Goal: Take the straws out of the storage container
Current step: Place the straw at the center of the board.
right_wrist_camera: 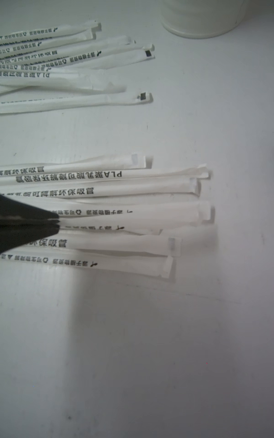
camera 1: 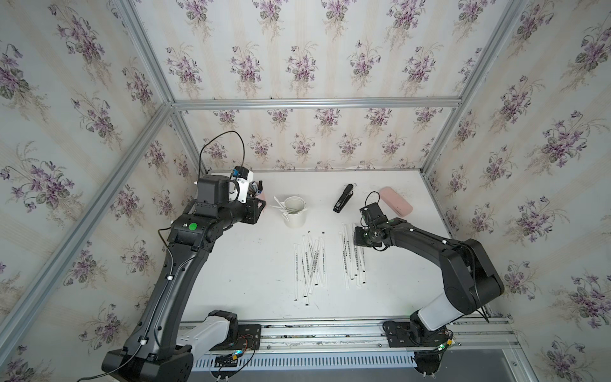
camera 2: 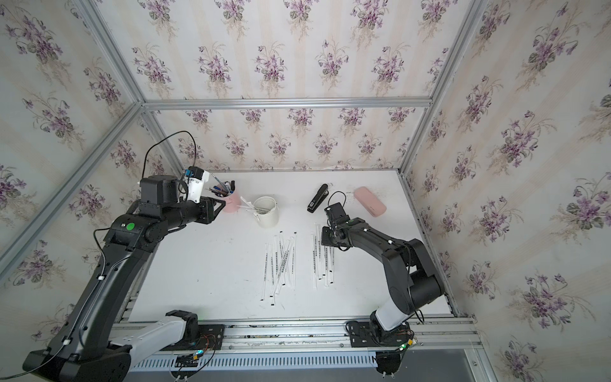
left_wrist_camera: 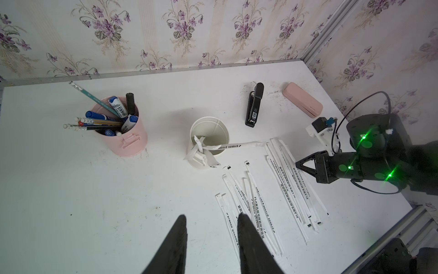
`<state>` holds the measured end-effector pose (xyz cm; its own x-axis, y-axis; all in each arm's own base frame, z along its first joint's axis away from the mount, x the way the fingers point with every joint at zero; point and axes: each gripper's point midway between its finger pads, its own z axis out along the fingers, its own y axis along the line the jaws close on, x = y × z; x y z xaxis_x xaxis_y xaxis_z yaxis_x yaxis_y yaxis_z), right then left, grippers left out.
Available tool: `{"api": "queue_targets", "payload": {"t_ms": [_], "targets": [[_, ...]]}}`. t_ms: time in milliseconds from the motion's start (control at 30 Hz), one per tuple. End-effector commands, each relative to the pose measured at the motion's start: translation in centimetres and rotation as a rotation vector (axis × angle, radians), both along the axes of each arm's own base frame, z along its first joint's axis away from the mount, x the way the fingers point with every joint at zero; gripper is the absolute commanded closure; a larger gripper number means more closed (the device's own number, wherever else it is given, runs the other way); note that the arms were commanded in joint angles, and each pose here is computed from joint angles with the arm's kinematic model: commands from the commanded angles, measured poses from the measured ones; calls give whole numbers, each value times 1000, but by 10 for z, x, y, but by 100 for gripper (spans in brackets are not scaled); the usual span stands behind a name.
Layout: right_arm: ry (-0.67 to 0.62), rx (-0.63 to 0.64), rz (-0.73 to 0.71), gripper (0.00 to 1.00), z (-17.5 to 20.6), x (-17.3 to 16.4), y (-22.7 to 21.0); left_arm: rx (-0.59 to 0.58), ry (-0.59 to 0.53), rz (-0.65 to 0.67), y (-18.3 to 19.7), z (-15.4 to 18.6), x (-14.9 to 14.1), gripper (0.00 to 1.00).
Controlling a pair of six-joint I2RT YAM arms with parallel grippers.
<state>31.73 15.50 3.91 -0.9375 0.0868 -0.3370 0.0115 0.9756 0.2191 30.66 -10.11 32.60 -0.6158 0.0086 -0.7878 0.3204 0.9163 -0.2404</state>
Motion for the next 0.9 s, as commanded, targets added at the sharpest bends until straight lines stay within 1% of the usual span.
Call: {"api": "queue_targets", "payload": {"t_ms": [0, 33, 167, 300, 400, 467, 567, 633, 733, 767, 867], "targets": [[10, 18, -15, 98, -7, 0, 2, 4, 10, 5, 0, -4, 2, 63], [13, 16, -16, 96, -8, -1, 1, 3, 14, 6, 0, -5, 2, 62], [7, 16, -12, 80, -5, -3, 0, -1, 21, 10, 0, -10, 3, 62], [-34, 45, -1, 74, 15, 0, 4, 7, -5, -10, -11, -11, 4, 62], [-88, 84, 11, 73, 35, 4, 8, 60, -79, -92, -37, -10, 3, 62], [-157, 141, 37, 72, 54, 6, 16, 138, -174, -170, -60, -11, 3, 60], [-261, 243, 83, 72, 82, 5, 29, 240, -280, -305, -90, -27, 5, 56], [-324, 292, 102, 73, 98, 5, 33, 277, -304, -353, -102, -39, 10, 55], [-380, 325, 112, 73, 111, 3, 35, 373, -361, -424, -122, -62, 18, 53], [-391, 332, 120, 73, 114, 2, 36, 403, -371, -431, -126, -68, 23, 52], [-398, 344, 135, 73, 117, 0, 37, 441, -360, -437, -133, -83, 37, 52]]}}
